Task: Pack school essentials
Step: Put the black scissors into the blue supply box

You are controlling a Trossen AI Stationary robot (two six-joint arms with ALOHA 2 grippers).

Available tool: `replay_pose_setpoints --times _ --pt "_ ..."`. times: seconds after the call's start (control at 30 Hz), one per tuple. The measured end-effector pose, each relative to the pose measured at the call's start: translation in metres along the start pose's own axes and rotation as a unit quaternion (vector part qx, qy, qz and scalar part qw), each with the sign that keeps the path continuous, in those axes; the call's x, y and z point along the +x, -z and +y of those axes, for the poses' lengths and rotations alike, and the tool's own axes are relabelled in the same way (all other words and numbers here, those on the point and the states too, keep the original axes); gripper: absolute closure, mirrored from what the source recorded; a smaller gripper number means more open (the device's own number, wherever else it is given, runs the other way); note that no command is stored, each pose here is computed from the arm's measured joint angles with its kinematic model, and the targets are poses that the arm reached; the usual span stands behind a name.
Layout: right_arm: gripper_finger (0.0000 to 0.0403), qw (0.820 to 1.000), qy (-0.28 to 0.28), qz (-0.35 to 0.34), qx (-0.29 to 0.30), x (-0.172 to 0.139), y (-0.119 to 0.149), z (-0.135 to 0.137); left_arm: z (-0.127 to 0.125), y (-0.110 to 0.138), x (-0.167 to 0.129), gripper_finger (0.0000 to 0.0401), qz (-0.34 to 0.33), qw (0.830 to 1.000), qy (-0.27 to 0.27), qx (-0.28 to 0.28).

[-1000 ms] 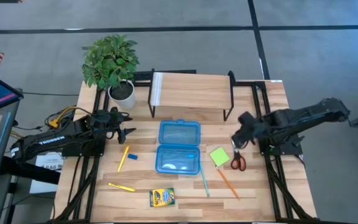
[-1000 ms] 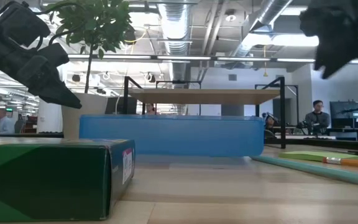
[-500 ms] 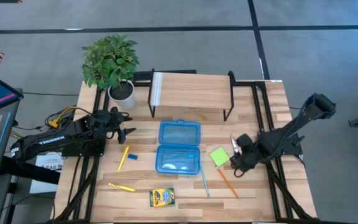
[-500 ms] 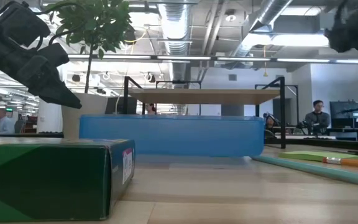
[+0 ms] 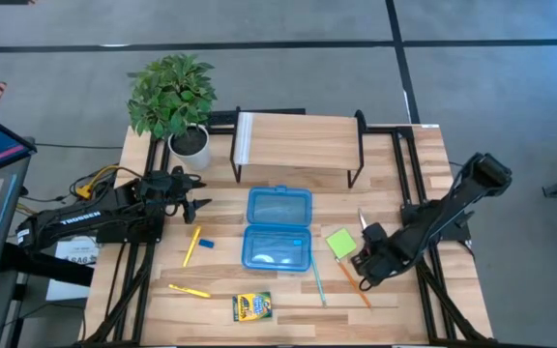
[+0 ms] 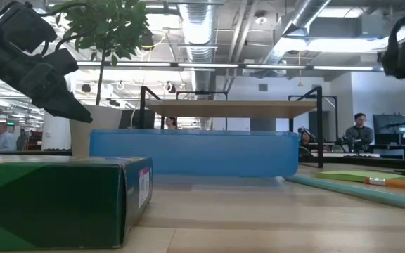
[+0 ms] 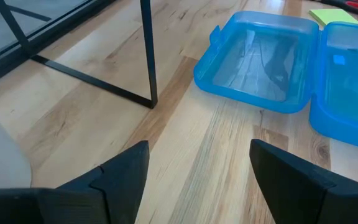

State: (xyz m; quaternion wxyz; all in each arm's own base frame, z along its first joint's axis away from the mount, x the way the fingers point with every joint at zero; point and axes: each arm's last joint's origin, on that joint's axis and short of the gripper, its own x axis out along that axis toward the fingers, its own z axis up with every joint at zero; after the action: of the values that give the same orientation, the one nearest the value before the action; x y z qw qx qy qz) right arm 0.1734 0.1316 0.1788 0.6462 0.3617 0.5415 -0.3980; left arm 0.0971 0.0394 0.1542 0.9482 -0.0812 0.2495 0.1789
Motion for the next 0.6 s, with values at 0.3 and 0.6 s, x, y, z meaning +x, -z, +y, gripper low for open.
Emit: replay_pose_setpoints --times 0.3,0.6 --pt "0.0145 0.999 -0.025 0.021 0.022 0.029 -0.002 -0.004 0.000 0.000 0.000 0.0134 0.000 1.000 0.000 0.000" --pt "0.0145 0.999 -0.014 0.018 0.030 0.035 -0.003 -0.009 0.000 0.000 0.000 0.0134 0.000 1.000 0.000 0.000"
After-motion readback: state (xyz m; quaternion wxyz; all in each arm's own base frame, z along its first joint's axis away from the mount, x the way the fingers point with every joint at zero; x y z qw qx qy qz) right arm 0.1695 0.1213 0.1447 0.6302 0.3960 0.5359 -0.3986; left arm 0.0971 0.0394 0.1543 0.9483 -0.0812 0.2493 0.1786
